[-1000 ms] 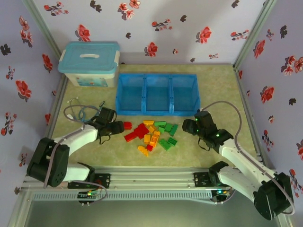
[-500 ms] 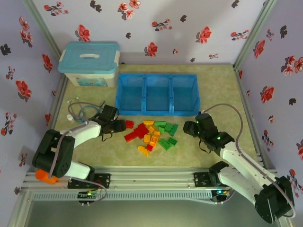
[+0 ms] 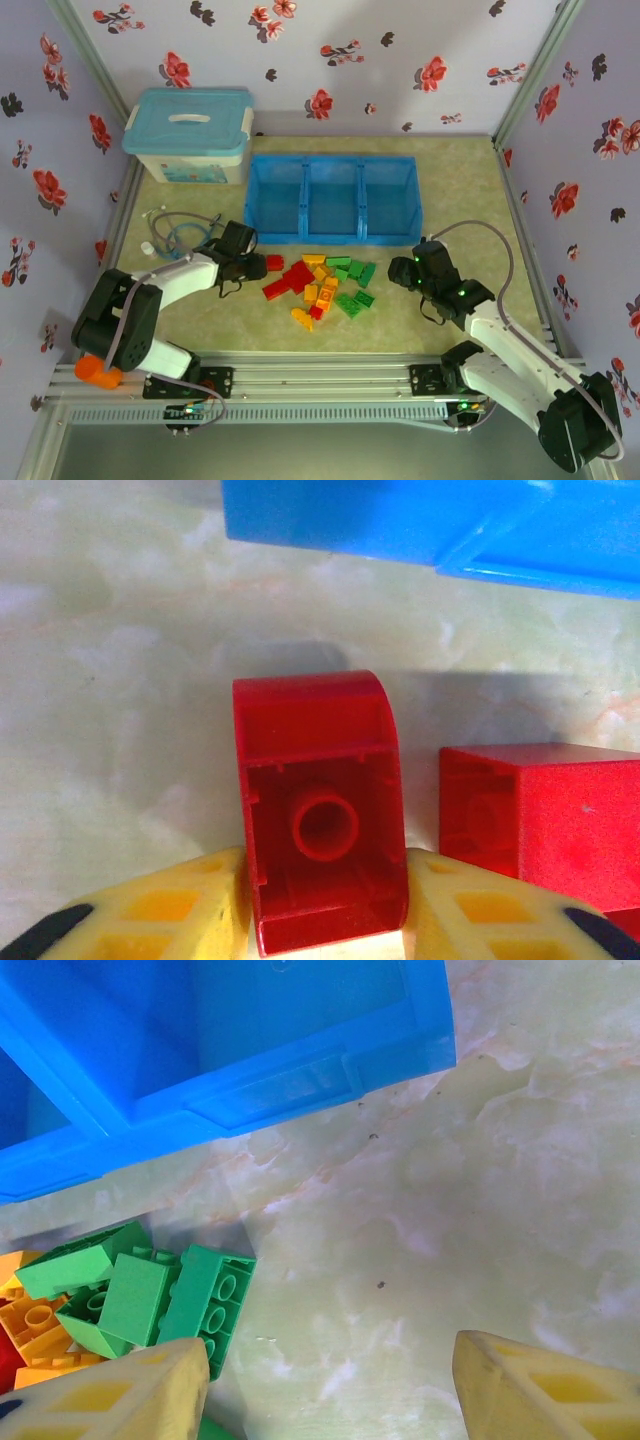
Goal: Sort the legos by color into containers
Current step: Pick up the lego from the middle-left of the table, then place the lego in the container.
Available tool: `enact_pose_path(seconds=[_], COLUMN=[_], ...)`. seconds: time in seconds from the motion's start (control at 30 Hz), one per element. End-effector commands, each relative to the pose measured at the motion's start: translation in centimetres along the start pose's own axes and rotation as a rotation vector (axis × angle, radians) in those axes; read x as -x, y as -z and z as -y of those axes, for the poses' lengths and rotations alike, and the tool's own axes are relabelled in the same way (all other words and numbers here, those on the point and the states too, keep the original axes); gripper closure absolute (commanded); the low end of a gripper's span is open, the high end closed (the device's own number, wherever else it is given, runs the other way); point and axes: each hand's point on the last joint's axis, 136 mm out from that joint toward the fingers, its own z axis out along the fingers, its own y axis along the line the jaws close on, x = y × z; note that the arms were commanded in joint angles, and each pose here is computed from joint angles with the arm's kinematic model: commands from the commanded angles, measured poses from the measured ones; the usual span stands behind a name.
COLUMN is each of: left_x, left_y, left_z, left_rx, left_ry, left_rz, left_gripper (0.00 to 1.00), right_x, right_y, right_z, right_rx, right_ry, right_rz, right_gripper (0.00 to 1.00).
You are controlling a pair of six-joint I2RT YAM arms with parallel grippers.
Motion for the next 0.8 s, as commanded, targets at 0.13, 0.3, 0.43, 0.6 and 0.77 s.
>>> enact_pose_path(seconds=[0.13, 0.3, 0.43, 0.6, 0.77], left_x=[-0.8, 0.0, 2.0, 5.6, 9.3], left_y=[1.2, 4.0, 7.3, 10.2, 10.2], left_z=[-0.3, 0.2, 1.4, 3.6, 5.9], left_rx=[0.043, 0.008, -0.052, -0.101, -0.125], left_ry=[-0.044, -0.021, -0.022, -0.070, -0.097], left_rz=[-0.004, 0.058, 0.153, 0.235, 0.249], left_gripper=[0.71, 0.74, 0.74, 0.74, 0.74], right_x=[-0.1, -0.4, -0.6, -1.0, -1.4], right_y=[0.0, 0.0, -0.1, -0.2, -0.1], right_z=[0.4, 0.6, 0.6, 0.2, -0.3], right_rx=[-0.005, -0.002, 0.007, 0.024, 0.035], right_ry=[-0.031, -0.040, -0.050, -0.054, -0.038], right_rz=[0.023, 0.023, 0.021, 0.006, -0.021], right_gripper=[0.36, 0.37, 0.37, 0.37, 0.38])
